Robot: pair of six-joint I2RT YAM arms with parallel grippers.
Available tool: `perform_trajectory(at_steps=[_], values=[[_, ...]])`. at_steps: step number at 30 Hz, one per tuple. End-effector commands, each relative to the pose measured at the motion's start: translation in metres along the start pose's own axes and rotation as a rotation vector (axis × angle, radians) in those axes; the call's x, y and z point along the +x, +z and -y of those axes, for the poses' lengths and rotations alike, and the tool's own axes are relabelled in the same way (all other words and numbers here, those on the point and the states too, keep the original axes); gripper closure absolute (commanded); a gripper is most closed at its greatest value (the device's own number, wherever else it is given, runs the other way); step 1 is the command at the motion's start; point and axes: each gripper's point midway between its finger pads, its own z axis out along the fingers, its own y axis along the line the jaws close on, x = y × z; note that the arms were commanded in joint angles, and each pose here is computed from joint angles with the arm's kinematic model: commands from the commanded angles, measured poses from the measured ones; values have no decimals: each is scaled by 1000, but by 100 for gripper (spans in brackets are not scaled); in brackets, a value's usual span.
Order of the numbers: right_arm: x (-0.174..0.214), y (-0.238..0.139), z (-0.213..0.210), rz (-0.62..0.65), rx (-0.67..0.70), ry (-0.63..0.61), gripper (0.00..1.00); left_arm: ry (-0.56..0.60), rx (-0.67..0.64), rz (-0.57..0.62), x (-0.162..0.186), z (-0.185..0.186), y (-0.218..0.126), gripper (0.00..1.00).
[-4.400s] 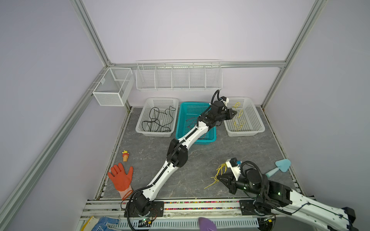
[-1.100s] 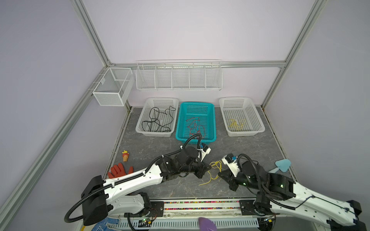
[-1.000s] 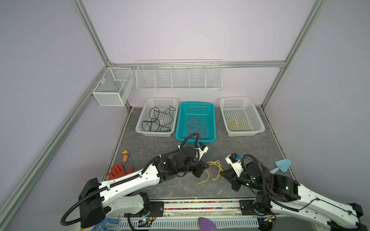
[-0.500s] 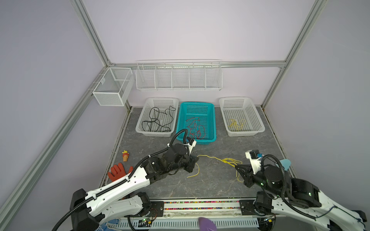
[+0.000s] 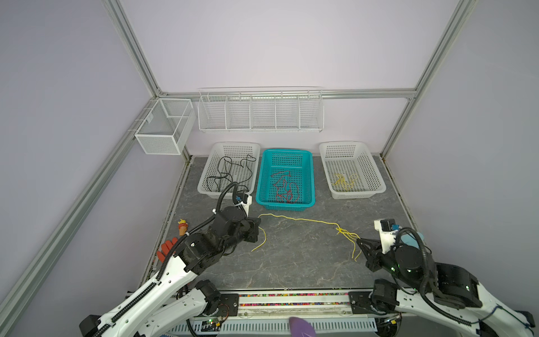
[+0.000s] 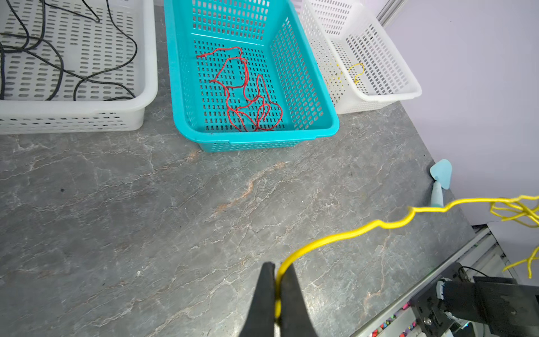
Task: Untangle the cables
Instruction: 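Pull the yellow wire apart, left gripper drawing toward the robot, right gripper away, then carry the yellow loop with the right gripper over the far white basket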
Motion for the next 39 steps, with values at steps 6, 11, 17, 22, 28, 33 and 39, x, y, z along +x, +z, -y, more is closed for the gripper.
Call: perform_trajectory(at_steps=[6, 11, 17, 22, 28, 33, 39], values=[[22, 20, 16, -74, 134, -1, 94, -90, -216, 391, -58, -54, -100, 100], [41, 45, 3, -154, 125, -32, 94, -167, -170, 520, -74, -54, -137, 100], [32, 50, -11, -143, 88, -46, 94, -110, -127, 427, -71, -38, -121, 100], [18, 49, -15, -133, 84, -44, 94, 4, -162, 313, -54, -39, -96, 100], [-3, 68, -17, -153, 77, 21, 94, 88, -104, 233, -33, -31, -69, 100], [-65, 80, -19, -82, 93, 81, 94, 126, -39, 173, -16, -22, -52, 100], [-126, 116, 18, -16, 204, 227, 94, 147, 29, 144, -8, -11, -45, 100]])
